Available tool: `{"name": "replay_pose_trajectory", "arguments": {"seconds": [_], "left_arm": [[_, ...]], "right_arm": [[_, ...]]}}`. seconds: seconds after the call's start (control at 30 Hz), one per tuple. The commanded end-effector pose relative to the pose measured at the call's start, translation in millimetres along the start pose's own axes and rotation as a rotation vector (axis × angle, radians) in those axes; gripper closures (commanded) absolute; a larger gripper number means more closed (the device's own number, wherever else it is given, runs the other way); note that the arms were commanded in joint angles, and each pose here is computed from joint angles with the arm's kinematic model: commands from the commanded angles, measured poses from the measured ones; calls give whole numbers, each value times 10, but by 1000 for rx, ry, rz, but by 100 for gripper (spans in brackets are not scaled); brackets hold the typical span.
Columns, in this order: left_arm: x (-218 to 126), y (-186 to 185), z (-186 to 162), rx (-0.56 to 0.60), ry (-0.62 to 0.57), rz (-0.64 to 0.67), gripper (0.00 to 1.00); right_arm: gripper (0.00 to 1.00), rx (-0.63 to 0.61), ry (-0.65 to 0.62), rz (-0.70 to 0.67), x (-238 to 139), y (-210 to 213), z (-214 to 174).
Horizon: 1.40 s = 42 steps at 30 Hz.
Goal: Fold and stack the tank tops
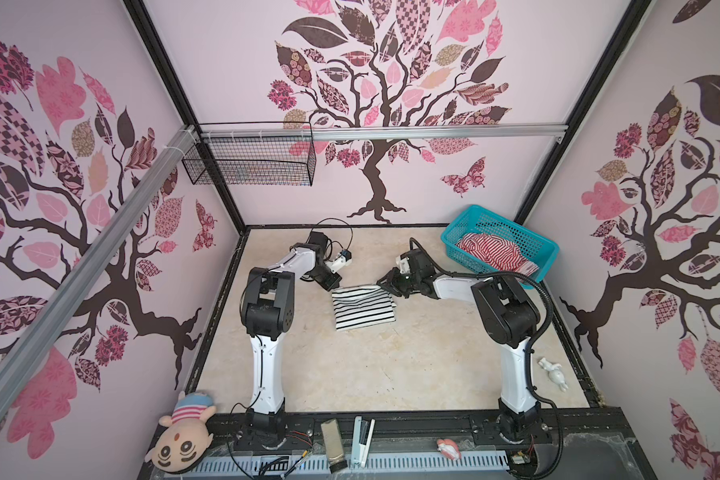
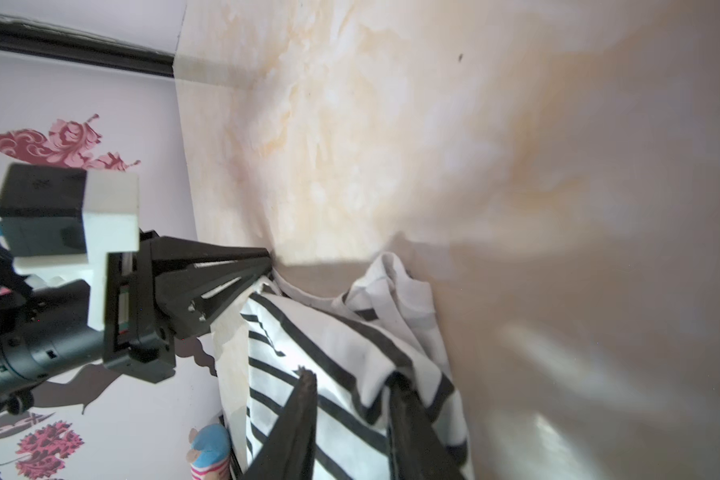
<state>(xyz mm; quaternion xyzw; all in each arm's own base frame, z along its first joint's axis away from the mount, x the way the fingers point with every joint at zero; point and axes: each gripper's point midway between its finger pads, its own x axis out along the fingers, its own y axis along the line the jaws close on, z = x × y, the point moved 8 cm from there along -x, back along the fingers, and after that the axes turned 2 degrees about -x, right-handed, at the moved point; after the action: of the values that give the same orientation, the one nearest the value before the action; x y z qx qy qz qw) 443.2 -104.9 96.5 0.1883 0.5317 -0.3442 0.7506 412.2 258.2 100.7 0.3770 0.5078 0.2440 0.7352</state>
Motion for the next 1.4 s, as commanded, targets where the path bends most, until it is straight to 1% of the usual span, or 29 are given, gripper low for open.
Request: {"name": "replay_pose_trajectory", "arguments": {"seconds": [0.0,0.1,0.2,0.3,0.33,0.37,0.43,0.5,0.57,0.6,0.63,0.73,0.87,1.0,1.17,1.37], "left_arm": [[-45,53,-103,-74,30,71,82],[-293,230,-70,-155,-30,156,78],[-703,334,-25,-225,-128,192,76],[-1027,190,15,-216,-191,170,75],[-1102,89,23,-202,-200,143,75],[-1139,-6,26,-191,-205,114,75],[-1162,-277,19,-139,-182,40,76],[-1108,-537,-8,-83,-145,-29,77],[-1027,-740,-40,-52,-120,-85,80],[-977,-831,-59,-42,-108,-118,81],[-928,-902,-79,-38,-96,-147,83],[-765,-1035,-150,-33,-52,-201,86],[-601,-1097,-249,-57,-9,-262,89],[-413,-1117,-356,-96,69,-320,90],[-200,-1052,-494,-108,160,-276,90],[-46,-1002,-634,-102,229,-216,91]], "right_arm": [[55,-31,10,27,7,56,51],[45,-88,-8,47,-153,260,91],[40,-148,-33,76,-376,523,91],[39,-204,-53,60,-561,736,10],[44,-213,-47,37,-581,765,-45],[52,-217,-35,14,-578,768,-96],[71,-222,3,-47,-525,719,-230],[83,-245,28,-97,-452,672,-351],[94,-240,42,-122,-376,594,-395],[98,-234,46,-123,-338,570,-388],[100,-232,47,-131,-292,546,-368],[100,-215,62,-142,-144,499,-280],[100,-180,81,-152,29,413,-187],[100,-107,88,-184,160,217,-72],[100,-50,84,-187,263,45,61],[100,-49,84,-202,395,48,217]]}}
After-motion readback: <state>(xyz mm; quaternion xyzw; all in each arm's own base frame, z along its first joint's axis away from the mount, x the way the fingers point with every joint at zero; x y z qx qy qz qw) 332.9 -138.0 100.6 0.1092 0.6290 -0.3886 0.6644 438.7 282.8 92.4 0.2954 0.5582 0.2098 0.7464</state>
